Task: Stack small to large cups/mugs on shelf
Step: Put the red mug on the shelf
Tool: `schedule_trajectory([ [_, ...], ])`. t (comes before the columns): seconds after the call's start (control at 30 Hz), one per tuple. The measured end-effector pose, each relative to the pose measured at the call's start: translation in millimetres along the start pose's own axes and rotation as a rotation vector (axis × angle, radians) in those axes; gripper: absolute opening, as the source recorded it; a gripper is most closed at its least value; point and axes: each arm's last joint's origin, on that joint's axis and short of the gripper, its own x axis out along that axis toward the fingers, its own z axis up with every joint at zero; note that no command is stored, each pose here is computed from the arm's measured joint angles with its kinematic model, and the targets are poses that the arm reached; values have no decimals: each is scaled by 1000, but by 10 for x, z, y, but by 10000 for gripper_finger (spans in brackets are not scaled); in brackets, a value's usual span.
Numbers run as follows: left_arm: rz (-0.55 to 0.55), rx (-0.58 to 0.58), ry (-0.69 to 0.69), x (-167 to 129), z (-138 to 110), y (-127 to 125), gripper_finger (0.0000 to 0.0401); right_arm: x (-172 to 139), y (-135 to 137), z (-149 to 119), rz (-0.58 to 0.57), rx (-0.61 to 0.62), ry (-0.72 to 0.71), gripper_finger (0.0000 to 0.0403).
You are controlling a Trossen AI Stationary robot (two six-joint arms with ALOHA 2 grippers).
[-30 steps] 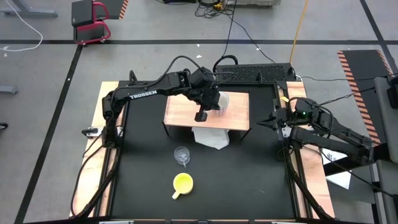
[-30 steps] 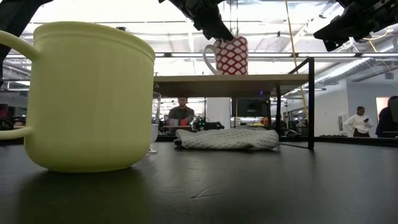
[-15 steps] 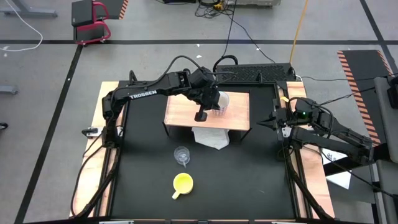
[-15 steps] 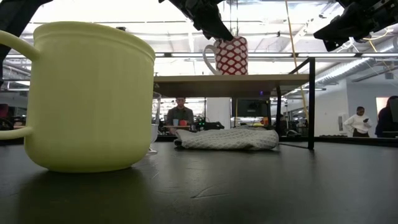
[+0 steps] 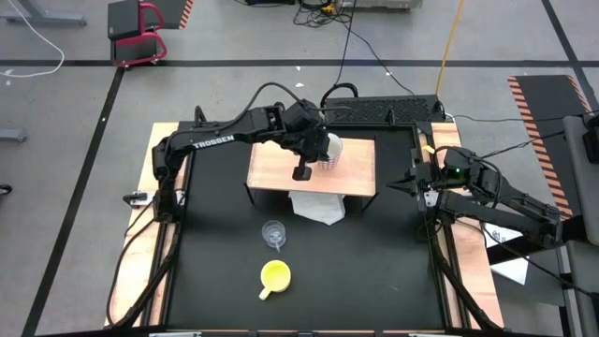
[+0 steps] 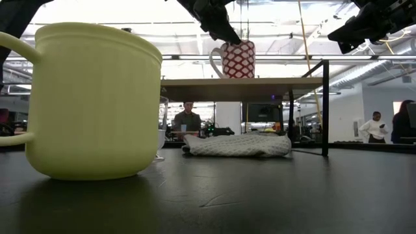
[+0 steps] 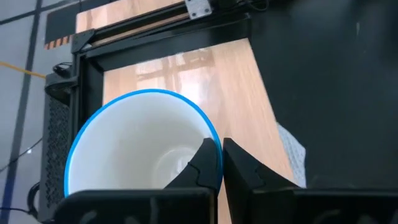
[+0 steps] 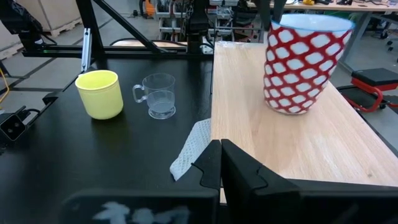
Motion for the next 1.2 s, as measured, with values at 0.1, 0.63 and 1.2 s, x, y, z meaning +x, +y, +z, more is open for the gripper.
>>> schedule_trajectory([
  [0.1,20,8,-27,-120,51,-10,6,0,0,0,0,0,0,0],
  [0.63,85,11,-86,-668,154,-96,6,-1,1,1,0,1,0,0],
  [1.2,128,-29,-84,-927,138,-111,6,-1,1,1,0,1,0,0],
])
